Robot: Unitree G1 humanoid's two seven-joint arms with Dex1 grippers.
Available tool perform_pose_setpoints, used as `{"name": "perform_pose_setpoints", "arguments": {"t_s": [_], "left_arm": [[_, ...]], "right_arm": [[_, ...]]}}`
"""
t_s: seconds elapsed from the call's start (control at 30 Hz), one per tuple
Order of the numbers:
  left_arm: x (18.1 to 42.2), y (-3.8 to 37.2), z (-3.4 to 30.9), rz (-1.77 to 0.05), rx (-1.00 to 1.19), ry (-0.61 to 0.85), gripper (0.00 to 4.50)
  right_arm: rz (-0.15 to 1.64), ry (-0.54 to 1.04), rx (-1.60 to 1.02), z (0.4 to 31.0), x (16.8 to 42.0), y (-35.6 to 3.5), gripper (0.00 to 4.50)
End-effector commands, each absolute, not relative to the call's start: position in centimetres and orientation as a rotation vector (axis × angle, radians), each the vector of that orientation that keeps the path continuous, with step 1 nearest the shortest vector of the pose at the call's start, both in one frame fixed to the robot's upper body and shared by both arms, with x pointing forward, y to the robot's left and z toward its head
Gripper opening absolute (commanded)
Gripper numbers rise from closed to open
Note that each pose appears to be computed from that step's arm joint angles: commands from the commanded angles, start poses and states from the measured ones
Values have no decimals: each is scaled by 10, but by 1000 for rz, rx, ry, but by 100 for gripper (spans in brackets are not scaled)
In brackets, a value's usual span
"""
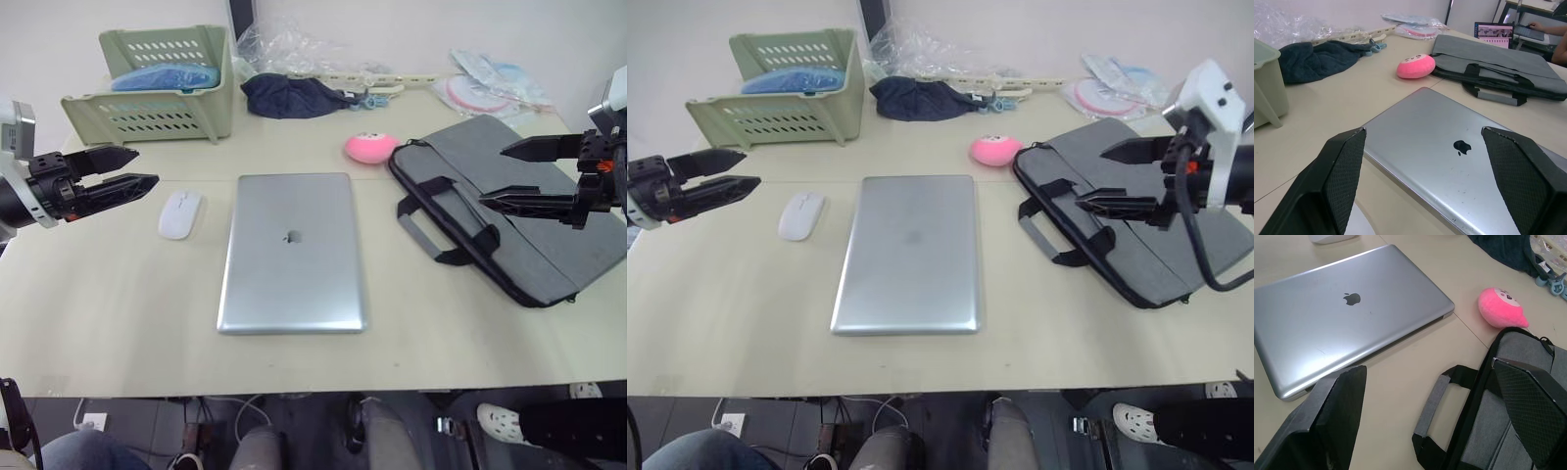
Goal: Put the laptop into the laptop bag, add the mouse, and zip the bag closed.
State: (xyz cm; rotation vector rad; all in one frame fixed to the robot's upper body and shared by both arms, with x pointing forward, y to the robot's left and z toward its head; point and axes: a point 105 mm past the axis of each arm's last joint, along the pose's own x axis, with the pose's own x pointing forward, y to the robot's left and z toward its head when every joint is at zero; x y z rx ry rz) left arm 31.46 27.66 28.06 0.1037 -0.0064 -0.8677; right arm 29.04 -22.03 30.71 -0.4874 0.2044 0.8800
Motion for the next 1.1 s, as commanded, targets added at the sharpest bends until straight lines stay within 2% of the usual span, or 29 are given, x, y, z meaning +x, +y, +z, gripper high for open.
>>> {"name": "perform_pose_setpoints", "arguments": {"t_s": [0.03, 0.2, 0.83, 0.97, 1.03, 1.1], "left_arm": [[310, 273, 296, -904, 121, -60, 405], [317, 269, 298, -910, 95, -67, 405], [317, 262, 303, -913, 77, -72, 405], [315, 264, 303, -915, -12, -70, 405], [309, 265, 294, -952, -77, -19, 405], [299, 265, 276, -997, -120, 56, 413]], "right_arm": [[863, 152, -493, 321, 289, -220, 450], [855, 169, -467, 314, 295, -220, 450], [834, 121, -431, 315, 290, -214, 450], [820, 99, -390, 314, 291, -210, 450], [817, 89, -356, 310, 292, -207, 450], [810, 70, -312, 305, 294, -203, 394]]}}
